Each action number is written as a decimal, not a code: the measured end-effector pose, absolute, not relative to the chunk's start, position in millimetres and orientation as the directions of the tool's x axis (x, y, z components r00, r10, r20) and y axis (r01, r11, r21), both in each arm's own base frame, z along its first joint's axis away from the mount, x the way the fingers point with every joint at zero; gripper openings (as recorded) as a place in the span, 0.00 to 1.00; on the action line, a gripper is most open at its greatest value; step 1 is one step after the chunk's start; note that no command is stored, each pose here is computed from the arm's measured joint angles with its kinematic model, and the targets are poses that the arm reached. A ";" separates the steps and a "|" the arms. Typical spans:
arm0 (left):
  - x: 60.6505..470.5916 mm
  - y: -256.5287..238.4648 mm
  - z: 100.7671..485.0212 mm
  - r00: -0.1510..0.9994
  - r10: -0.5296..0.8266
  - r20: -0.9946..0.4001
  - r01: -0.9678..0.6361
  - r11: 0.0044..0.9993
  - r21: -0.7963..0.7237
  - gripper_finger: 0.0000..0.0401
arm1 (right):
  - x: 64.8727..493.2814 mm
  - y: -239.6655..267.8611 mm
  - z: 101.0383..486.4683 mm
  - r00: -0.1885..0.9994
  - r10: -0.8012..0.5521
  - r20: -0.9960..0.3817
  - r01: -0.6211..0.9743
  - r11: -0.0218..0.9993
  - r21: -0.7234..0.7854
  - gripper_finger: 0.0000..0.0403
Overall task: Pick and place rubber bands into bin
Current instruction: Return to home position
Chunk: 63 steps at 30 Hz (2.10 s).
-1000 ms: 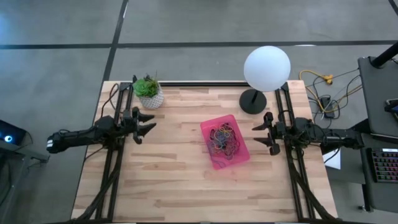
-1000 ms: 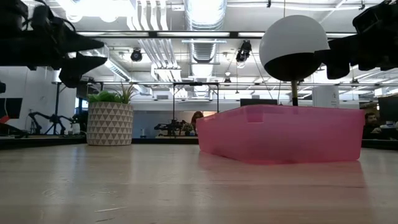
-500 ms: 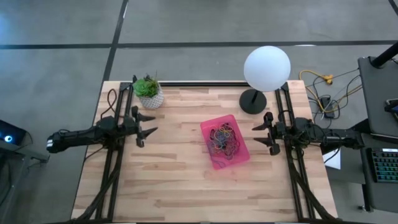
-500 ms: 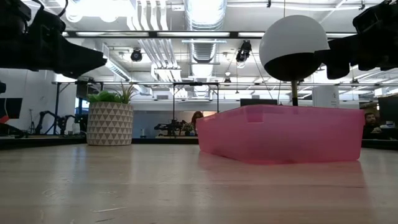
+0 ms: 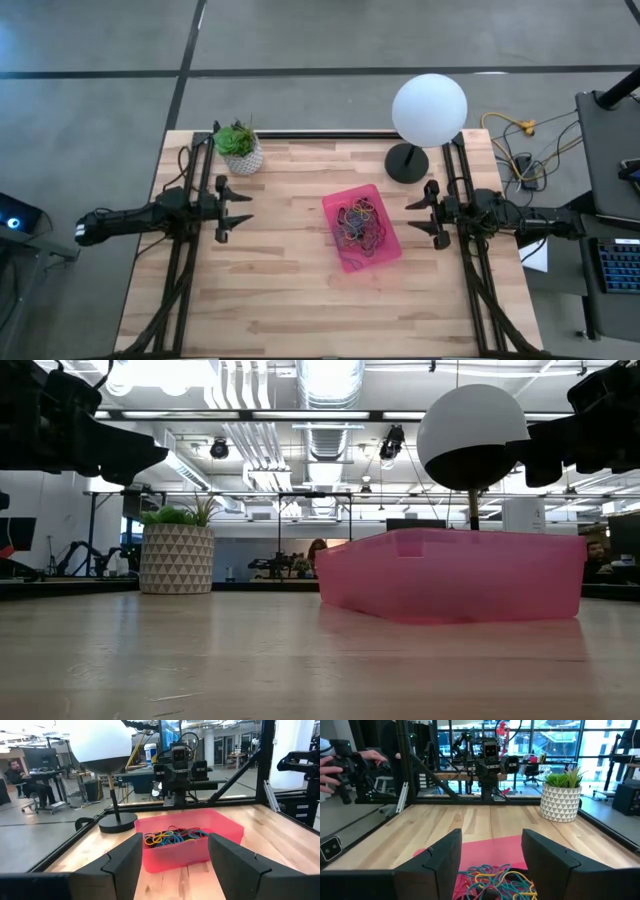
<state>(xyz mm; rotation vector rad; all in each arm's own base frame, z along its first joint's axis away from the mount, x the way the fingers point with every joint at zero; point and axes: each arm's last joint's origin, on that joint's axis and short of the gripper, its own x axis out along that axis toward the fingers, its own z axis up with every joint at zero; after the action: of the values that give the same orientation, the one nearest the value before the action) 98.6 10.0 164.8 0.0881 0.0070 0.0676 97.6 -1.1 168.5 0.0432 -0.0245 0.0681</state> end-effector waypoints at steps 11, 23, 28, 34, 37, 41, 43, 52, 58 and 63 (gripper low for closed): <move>99.7 9.7 168.4 0.998 0.058 0.030 -0.060 0.994 0.087 0.52 | 97.6 -1.1 168.5 0.997 0.067 0.026 -0.069 0.996 0.054 0.48; 101.2 9.9 168.6 0.998 0.061 0.029 -0.063 0.994 0.087 0.52 | 98.2 -1.1 168.0 0.998 0.068 0.017 -0.068 0.997 0.044 0.48; 101.4 9.9 168.4 0.998 0.061 0.026 -0.063 0.994 0.086 0.52 | 98.4 -1.1 167.8 0.998 0.068 0.014 -0.068 0.997 0.046 0.48; 101.2 10.0 168.9 0.998 0.062 0.031 -0.065 0.994 0.087 0.52 | 98.4 -1.1 167.7 0.998 0.068 0.014 -0.069 0.996 0.054 0.48; 101.3 10.0 168.6 0.998 0.062 0.028 -0.064 0.994 0.087 0.52 | 98.3 -1.1 167.7 0.998 0.068 0.014 -0.068 0.997 0.044 0.48; 101.2 10.0 168.7 0.998 0.062 0.029 -0.065 0.994 0.087 0.52 | 98.3 -1.1 167.8 0.998 0.068 0.015 -0.069 0.996 0.055 0.48; 101.3 10.0 168.8 0.998 0.062 0.030 -0.065 0.994 0.087 0.52 | 98.4 -1.1 167.7 0.998 0.068 0.014 -0.068 0.997 0.043 0.48; 101.3 10.0 168.7 0.998 0.063 0.029 -0.065 0.994 0.087 0.52 | 98.3 -1.1 167.8 0.998 0.068 0.014 -0.068 0.997 0.037 0.48; 101.3 10.0 168.7 0.998 0.063 0.029 -0.065 0.994 0.087 0.52 | 98.4 -1.1 167.7 0.998 0.068 0.014 -0.068 0.996 0.054 0.48; 101.2 10.0 168.8 0.998 0.063 0.030 -0.065 0.994 0.087 0.52 | 98.4 -1.1 167.7 0.998 0.068 0.014 -0.068 0.996 0.053 0.48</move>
<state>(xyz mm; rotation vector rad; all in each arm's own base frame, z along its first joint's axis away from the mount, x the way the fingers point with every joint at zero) 101.2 10.0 168.8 0.0880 -0.0269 0.0642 98.4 -1.1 167.7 0.0537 -0.0120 0.0682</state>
